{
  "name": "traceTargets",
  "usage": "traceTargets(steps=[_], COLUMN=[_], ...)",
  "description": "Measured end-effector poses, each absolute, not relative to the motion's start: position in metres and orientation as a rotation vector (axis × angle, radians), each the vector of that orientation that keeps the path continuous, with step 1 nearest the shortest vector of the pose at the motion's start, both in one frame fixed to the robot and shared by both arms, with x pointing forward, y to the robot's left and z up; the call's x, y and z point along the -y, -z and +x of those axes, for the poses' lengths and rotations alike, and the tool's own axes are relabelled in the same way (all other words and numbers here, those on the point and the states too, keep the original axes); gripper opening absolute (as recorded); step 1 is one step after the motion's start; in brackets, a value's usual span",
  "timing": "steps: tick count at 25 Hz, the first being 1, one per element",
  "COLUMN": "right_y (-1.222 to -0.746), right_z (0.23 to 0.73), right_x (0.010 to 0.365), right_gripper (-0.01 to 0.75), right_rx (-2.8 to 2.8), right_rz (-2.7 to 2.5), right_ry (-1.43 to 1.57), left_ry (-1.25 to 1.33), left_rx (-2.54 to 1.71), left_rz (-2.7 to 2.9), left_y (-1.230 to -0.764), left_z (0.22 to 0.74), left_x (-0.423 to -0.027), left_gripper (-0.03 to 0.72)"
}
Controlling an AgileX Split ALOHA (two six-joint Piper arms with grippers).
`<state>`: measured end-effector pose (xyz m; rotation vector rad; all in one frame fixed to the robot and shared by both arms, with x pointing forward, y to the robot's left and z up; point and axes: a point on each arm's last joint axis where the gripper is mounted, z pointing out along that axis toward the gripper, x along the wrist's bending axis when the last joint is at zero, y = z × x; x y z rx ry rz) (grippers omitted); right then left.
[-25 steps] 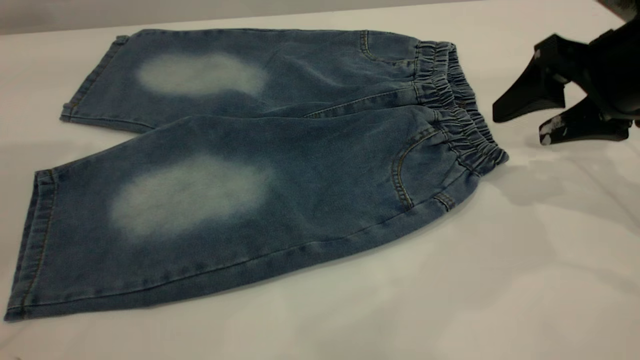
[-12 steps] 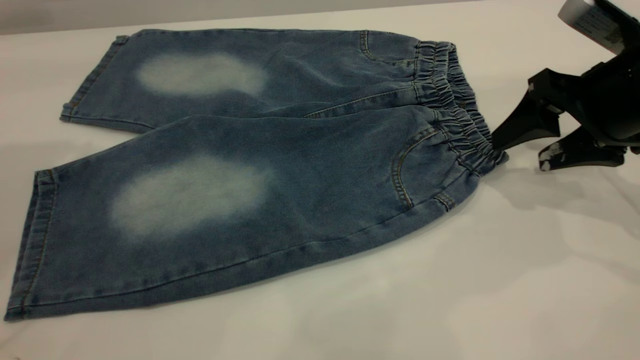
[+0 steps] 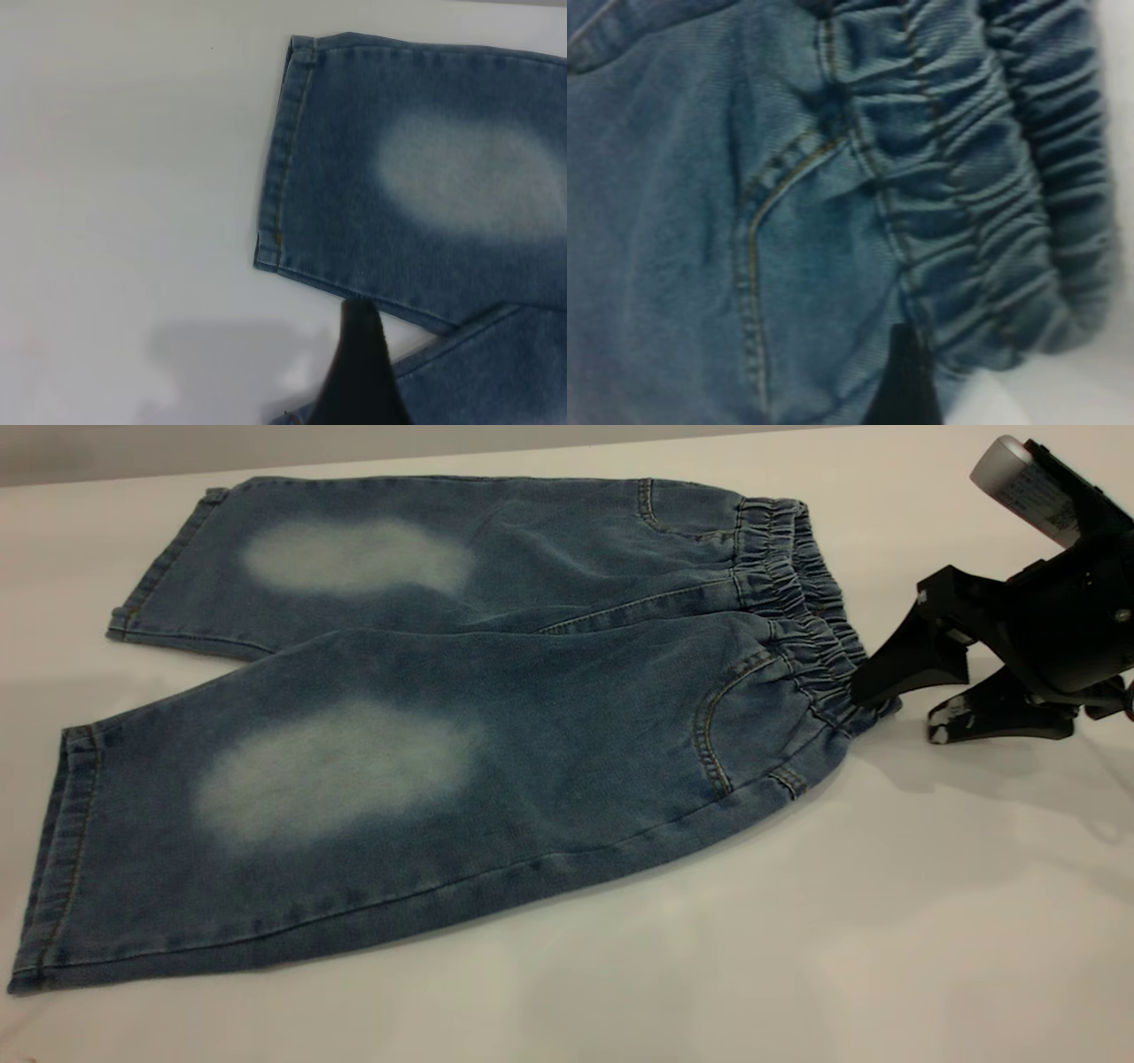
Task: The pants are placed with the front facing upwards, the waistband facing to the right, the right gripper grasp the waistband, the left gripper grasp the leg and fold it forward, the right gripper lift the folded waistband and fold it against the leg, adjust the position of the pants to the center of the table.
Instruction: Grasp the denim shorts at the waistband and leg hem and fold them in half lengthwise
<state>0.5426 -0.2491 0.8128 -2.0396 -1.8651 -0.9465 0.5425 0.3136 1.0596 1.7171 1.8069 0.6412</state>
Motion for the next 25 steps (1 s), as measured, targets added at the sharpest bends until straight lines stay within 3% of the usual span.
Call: traceTargets(steps=[12, 15, 18, 25], right_y=[-0.801, -0.797, -0.795, -0.791], right_z=[0.549, 0.547, 0.547, 0.546], right_x=[0.241, 0.240, 0.241, 0.244], right_gripper=[0.508, 0.477, 0.392, 0.070], right_rx=[1.791, 1.773, 1.779, 1.806], right_rz=[-1.952, -1.942, -1.955, -1.981], right_ry=[1.025, 1.022, 1.004, 0.961], left_ry=[-0.639, -0.639, -0.639, -0.638], left_rx=[-1.808, -1.808, -1.808, -1.809], left_rz=[1.715, 1.715, 1.714, 1.712], left_y=[-1.060, -1.060, -1.060, -1.060], left_z=[0.542, 0.542, 0.542, 0.542], left_x=[-0.314, -0.314, -0.314, -0.314], left_gripper=[0.498, 0.498, 0.498, 0.498])
